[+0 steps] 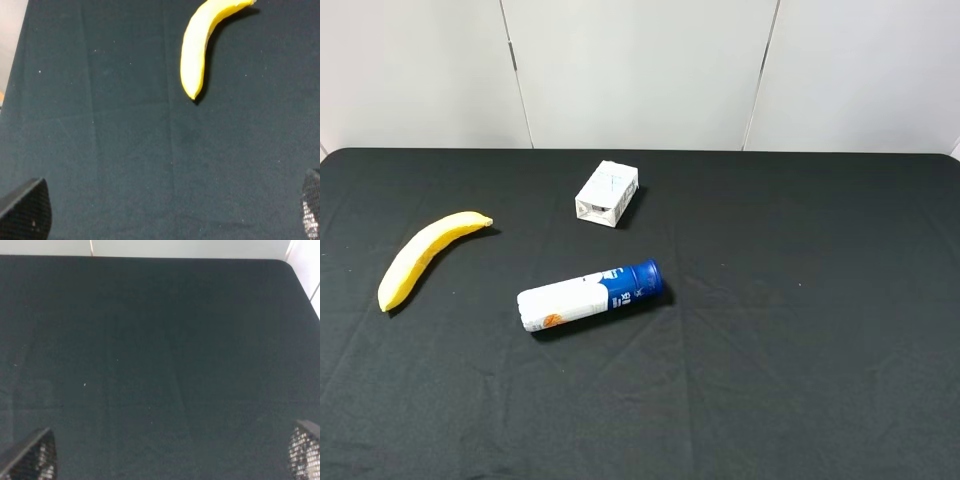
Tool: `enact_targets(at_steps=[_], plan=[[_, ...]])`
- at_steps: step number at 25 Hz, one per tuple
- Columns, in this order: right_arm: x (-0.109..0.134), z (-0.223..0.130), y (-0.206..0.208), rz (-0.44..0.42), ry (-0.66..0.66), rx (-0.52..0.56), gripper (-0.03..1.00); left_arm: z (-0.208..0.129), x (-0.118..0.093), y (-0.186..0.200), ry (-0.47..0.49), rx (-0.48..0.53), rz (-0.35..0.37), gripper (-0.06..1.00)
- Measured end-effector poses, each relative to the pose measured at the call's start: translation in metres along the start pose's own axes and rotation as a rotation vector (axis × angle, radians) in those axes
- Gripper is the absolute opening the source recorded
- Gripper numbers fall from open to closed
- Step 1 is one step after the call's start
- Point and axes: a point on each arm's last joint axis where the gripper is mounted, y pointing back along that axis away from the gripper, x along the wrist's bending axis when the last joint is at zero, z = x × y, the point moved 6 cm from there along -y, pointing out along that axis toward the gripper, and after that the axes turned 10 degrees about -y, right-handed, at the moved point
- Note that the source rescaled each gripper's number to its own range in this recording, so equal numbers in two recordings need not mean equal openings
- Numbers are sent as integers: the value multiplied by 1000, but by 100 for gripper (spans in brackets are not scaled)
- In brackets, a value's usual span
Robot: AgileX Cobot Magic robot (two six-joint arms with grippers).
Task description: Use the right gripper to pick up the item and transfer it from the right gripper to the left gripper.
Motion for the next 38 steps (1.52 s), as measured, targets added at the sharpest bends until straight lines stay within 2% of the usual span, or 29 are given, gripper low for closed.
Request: enact_targets(at_steps=[4,9,11,38], plan=[[0,0,0,0,0,0,100,2,-1,-1,3,-14,-6,99],[0,0,0,0,0,0,100,7,-13,-7,18,-53,-84,98],[0,0,0,0,0,0,100,7,-14,-7,14,-60,-90,98],[0,0,0,0,0,0,100,8,-15,-7,12,-64,-95,98]])
